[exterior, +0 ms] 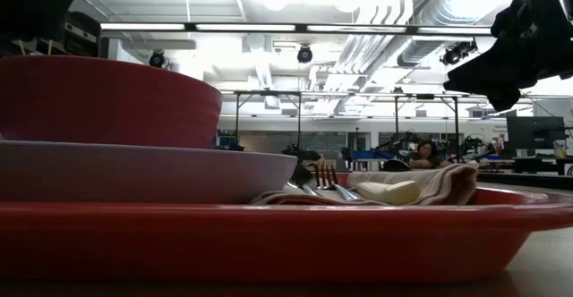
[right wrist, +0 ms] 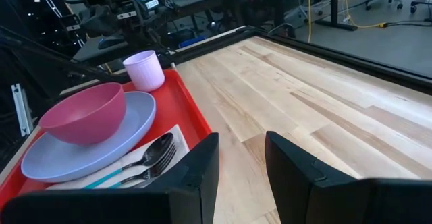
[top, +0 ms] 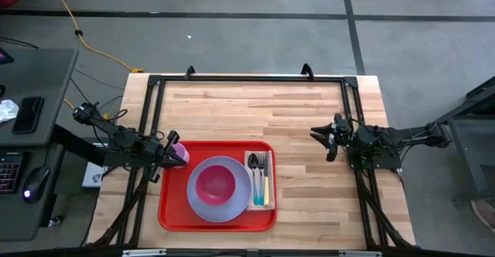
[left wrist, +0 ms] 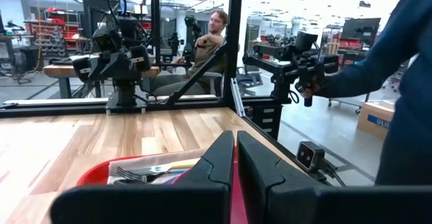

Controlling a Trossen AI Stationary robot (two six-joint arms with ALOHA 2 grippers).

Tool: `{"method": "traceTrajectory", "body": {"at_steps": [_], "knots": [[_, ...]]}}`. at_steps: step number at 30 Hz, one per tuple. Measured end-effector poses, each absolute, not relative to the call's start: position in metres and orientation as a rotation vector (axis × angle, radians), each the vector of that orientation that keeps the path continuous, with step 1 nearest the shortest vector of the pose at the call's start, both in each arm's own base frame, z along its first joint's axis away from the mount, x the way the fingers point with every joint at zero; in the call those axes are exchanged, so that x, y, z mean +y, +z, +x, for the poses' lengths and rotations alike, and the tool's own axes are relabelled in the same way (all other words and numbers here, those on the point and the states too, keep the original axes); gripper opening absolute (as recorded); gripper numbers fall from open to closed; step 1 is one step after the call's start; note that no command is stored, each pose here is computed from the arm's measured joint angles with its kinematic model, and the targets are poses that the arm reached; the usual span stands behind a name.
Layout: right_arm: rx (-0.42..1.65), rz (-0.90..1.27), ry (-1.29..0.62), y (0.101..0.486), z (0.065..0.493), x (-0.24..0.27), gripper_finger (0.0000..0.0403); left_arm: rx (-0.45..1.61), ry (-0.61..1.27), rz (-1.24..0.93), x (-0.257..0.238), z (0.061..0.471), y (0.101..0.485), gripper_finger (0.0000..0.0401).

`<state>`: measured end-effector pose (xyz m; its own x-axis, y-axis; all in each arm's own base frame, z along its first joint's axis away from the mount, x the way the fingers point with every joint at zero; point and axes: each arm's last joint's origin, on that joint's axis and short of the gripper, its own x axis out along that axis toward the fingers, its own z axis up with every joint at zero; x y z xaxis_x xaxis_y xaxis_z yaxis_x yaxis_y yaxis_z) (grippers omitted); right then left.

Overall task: Set up tray
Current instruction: Return to Home Position

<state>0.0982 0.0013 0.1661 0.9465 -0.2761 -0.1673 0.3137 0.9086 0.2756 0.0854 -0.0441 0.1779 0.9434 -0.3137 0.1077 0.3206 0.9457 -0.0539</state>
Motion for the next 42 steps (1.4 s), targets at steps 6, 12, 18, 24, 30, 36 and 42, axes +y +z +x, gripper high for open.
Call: {"method": "traceTrajectory", "body": {"at_steps": [6,12,18,24,30,36,42], "knots": [[0.125,0.306,-0.306,0.1662,0.0982,0.0013,0.0099,-0.078,-0.323,-0.063,-0.0443,0.0856,0.1757,0.0049],[0.124,0.305,-0.308,0.1662,0.0982,0.0012,0.0099,-0.041,-0.319,-0.048,-0.0443,0.0858,0.1719,0.0049],[0.124,0.306,-0.308,0.1663,0.0982,0.0012,0.0099,-0.040,-0.319,-0.048,-0.0443,0.0859,0.1717,0.0049],[0.123,0.306,-0.309,0.1663,0.0982,0.0012,0.0099,-0.040,-0.319,-0.048,-0.0443,0.0859,0.1717,0.0049],[0.123,0.306,-0.309,0.1662,0.0982,0.0012,0.0099,-0.039,-0.319,-0.048,-0.0443,0.0859,0.1716,0.0049],[0.123,0.306,-0.309,0.1661,0.0982,0.0012,0.0099,-0.039,-0.318,-0.048,-0.0443,0.0859,0.1716,0.0049],[0.123,0.305,-0.309,0.1661,0.0983,0.0012,0.0099,-0.039,-0.318,-0.048,-0.0443,0.0859,0.1716,0.0049]]}}
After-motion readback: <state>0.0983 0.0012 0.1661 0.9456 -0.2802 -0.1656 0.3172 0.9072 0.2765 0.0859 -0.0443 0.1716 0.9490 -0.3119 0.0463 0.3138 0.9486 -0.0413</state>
